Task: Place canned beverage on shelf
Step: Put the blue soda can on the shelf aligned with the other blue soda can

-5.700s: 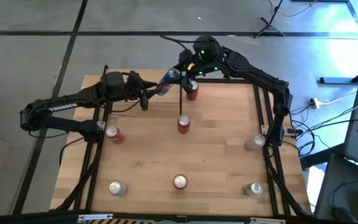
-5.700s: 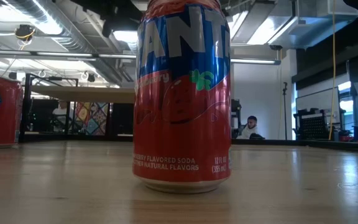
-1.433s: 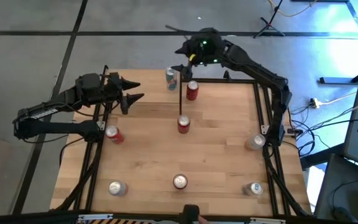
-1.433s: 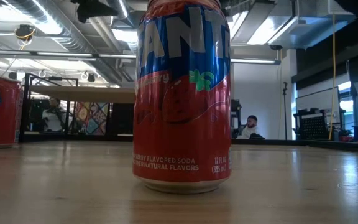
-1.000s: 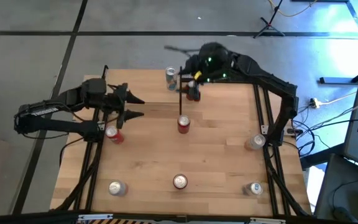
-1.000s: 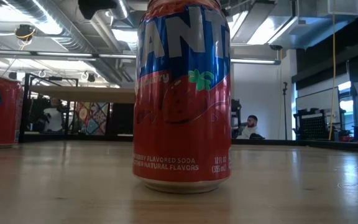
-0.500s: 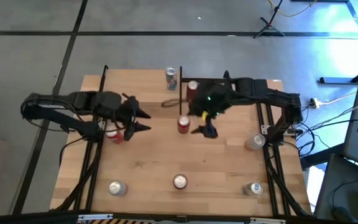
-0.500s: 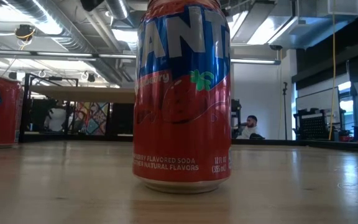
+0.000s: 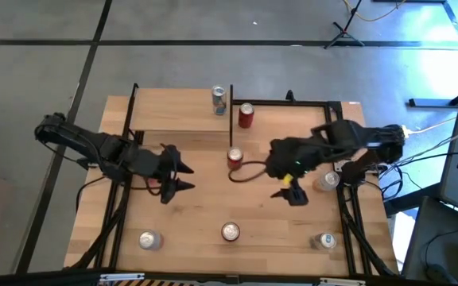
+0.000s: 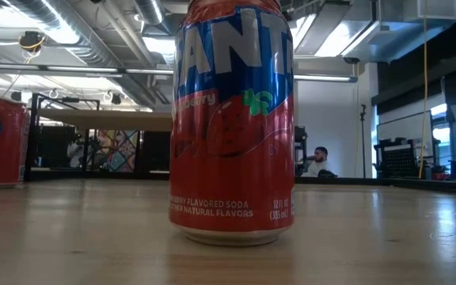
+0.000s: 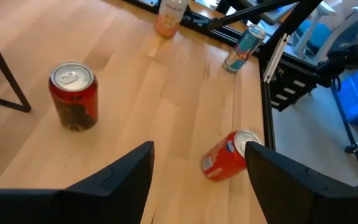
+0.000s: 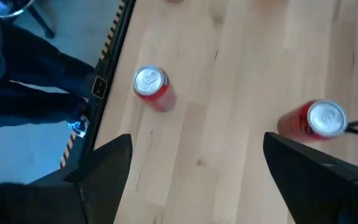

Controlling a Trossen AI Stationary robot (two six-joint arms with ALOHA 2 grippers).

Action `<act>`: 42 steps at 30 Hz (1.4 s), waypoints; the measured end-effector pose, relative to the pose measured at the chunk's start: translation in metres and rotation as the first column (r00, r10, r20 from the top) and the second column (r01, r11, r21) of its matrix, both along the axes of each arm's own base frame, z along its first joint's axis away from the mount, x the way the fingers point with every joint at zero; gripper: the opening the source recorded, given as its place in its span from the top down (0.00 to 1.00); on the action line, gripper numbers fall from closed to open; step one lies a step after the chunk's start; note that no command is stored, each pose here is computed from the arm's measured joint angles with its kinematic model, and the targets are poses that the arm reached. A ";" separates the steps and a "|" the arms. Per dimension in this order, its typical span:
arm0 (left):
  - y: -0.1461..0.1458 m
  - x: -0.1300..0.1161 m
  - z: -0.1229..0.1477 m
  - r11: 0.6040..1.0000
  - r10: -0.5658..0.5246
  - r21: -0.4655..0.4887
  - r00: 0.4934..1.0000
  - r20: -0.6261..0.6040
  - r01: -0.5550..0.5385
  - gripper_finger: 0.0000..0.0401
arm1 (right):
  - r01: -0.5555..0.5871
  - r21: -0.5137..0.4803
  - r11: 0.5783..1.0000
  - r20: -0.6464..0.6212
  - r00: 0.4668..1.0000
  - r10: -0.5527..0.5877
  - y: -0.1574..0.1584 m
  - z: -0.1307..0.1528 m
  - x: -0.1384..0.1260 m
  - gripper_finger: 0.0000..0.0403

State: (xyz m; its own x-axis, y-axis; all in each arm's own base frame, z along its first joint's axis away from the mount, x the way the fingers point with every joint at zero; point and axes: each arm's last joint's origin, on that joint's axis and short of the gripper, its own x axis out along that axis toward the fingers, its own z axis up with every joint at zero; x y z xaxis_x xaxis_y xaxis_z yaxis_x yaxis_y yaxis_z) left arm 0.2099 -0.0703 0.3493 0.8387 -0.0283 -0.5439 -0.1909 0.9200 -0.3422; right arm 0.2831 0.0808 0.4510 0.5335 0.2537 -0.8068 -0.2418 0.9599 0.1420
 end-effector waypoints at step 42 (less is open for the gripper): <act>-0.009 0.005 0.001 1.000 0.007 -0.018 0.999 0.041 -0.007 0.38 | 0.504 0.040 0.863 -0.567 0.722 -0.396 0.107 -0.114 -0.141 0.13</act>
State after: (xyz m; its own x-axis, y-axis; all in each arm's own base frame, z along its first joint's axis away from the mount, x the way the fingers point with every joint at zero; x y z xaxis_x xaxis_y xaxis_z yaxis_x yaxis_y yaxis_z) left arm 0.2146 -0.0797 0.3499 0.8604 -0.0317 -0.5086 -0.1827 0.9126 -0.3659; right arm 0.1417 0.1875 0.3372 0.1310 0.2616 -0.9562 0.3768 0.8790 0.2921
